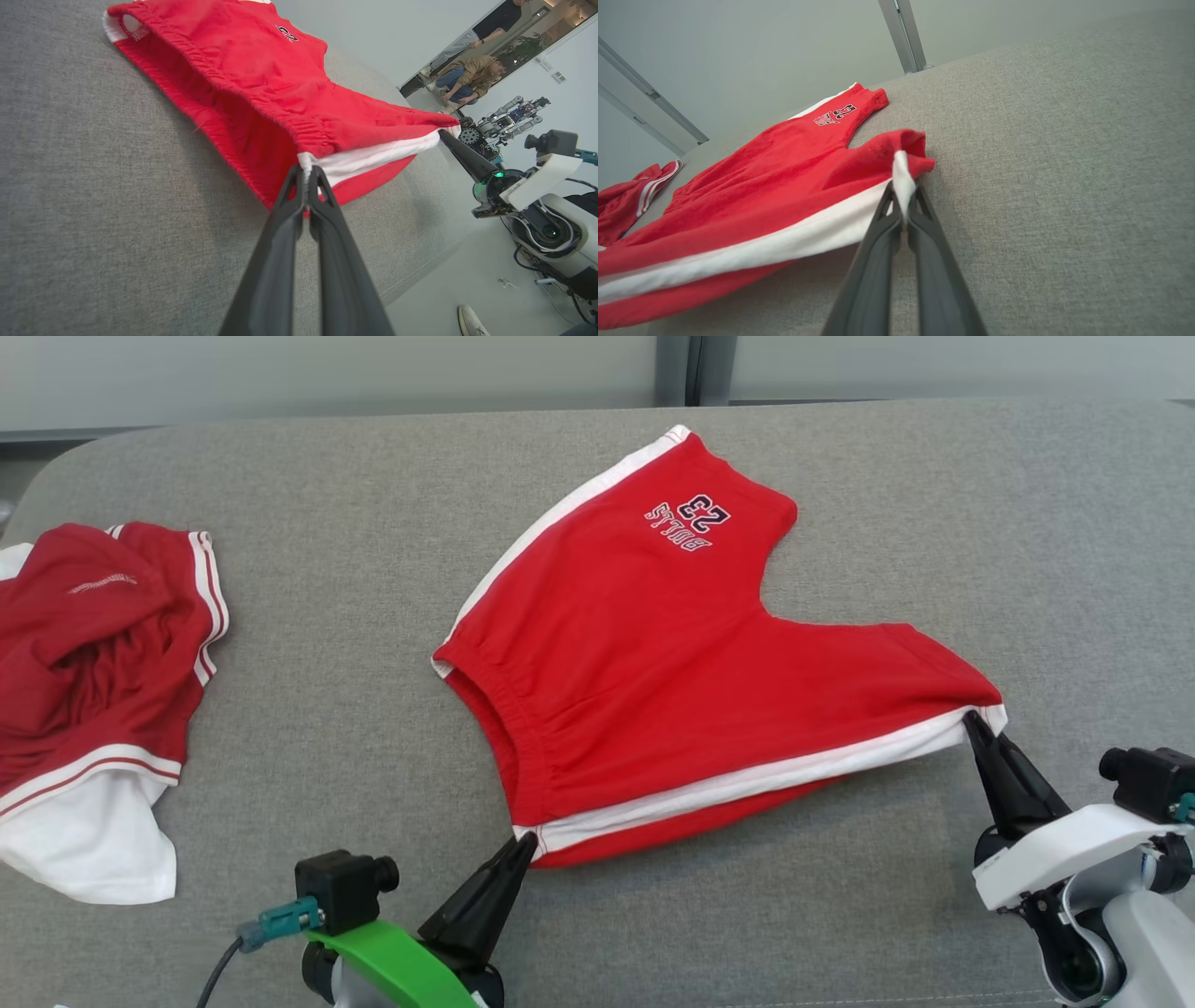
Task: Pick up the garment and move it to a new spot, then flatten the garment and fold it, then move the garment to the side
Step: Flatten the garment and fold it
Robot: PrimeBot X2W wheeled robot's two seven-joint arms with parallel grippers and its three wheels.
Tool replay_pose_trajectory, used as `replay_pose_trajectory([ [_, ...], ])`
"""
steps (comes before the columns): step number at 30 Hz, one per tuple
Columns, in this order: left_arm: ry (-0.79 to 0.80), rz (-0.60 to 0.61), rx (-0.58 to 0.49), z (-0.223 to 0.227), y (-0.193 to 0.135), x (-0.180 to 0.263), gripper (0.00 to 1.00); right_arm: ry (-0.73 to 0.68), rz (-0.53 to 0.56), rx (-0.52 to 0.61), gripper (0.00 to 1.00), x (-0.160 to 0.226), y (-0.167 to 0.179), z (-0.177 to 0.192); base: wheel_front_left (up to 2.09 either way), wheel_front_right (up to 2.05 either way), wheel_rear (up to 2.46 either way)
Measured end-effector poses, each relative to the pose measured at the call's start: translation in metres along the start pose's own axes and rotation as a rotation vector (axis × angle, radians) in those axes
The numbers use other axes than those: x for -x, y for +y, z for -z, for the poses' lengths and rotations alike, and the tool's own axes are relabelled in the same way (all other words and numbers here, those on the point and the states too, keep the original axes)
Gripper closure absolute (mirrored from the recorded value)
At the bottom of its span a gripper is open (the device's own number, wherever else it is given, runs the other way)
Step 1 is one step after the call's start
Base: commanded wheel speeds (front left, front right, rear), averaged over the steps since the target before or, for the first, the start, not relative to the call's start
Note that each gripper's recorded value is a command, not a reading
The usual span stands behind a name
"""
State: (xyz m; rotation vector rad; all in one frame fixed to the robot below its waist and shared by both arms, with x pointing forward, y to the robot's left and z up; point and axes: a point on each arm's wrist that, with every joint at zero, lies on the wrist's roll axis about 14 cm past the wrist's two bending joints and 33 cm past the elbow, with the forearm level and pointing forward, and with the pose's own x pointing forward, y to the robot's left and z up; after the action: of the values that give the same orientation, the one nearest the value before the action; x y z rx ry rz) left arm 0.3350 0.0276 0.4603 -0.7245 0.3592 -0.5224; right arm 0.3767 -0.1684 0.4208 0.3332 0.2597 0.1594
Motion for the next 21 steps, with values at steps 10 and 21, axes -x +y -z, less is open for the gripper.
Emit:
replay_pose_trajectory([
  [10, 0.084, 0.020, 0.082, 0.009, -0.006, 0.024, 1.00, 0.035, -0.027, -0.089, 1.00, 0.033, 0.006, -0.008, 0.00, 0.00, 0.00],
  [21, 0.182, 0.028, 0.209, 0.021, -0.012, 0.043, 1.00, 0.089, -0.080, -0.134, 1.00, 0.059, 0.015, -0.018, 0.00, 0.00, 0.00],
])
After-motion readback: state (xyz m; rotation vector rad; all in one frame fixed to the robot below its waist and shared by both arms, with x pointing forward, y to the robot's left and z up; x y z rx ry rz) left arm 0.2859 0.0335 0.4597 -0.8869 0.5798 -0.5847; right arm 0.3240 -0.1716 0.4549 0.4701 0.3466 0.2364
